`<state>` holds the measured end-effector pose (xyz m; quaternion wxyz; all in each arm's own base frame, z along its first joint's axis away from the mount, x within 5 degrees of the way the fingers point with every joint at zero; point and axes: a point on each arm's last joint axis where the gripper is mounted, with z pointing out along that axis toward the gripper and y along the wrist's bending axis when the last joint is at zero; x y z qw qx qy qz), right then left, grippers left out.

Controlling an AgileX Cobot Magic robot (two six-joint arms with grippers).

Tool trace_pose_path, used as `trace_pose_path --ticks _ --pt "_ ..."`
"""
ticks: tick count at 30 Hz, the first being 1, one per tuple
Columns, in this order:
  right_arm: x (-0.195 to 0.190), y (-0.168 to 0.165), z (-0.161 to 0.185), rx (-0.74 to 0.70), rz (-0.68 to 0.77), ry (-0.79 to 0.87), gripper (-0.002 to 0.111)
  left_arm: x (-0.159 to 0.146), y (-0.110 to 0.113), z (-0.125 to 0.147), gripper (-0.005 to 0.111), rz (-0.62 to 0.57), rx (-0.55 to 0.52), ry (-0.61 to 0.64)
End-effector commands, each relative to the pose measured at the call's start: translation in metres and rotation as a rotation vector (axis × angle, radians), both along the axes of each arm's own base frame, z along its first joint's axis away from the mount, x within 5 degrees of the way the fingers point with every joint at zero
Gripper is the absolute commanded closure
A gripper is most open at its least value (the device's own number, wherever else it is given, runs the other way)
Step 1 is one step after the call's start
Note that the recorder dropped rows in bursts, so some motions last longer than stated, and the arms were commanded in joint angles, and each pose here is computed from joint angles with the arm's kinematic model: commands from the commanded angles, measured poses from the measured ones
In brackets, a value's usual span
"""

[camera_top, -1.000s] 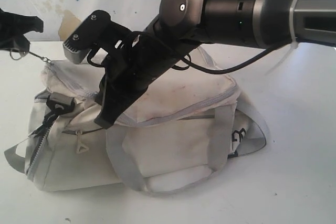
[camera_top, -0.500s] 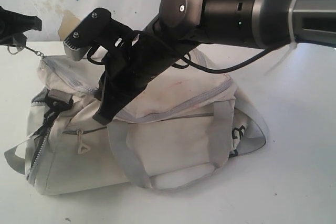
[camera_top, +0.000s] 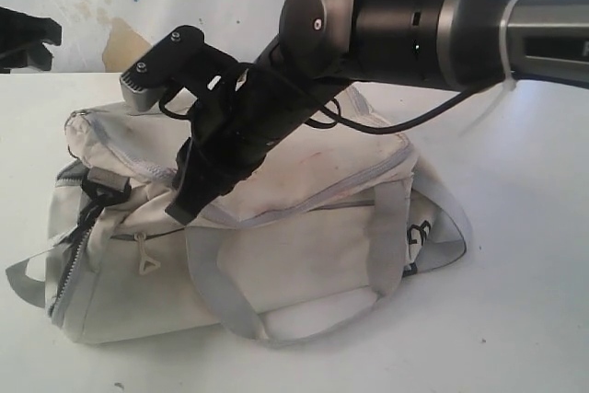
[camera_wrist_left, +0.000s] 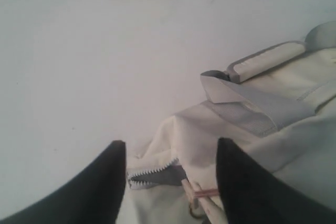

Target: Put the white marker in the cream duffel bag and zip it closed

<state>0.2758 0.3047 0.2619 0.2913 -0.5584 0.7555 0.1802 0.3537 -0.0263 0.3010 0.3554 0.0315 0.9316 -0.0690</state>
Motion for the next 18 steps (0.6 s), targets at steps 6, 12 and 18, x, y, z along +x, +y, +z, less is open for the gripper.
trace_pose_path --ticks 6,12,18 --pt "0.006 -0.007 0.001 0.026 -0.205 0.093 0.043 -0.010 -0.004 0.002 0.033 -0.018 -0.047 0.089" --pt "0.011 -0.027 0.008 -0.011 -0.478 0.183 0.043 -0.019 -0.004 0.012 0.036 0.000 -0.076 0.093" --pt "0.030 -0.069 0.011 -0.072 -0.693 0.332 0.051 -0.028 -0.005 0.020 0.055 0.000 -0.085 0.105"
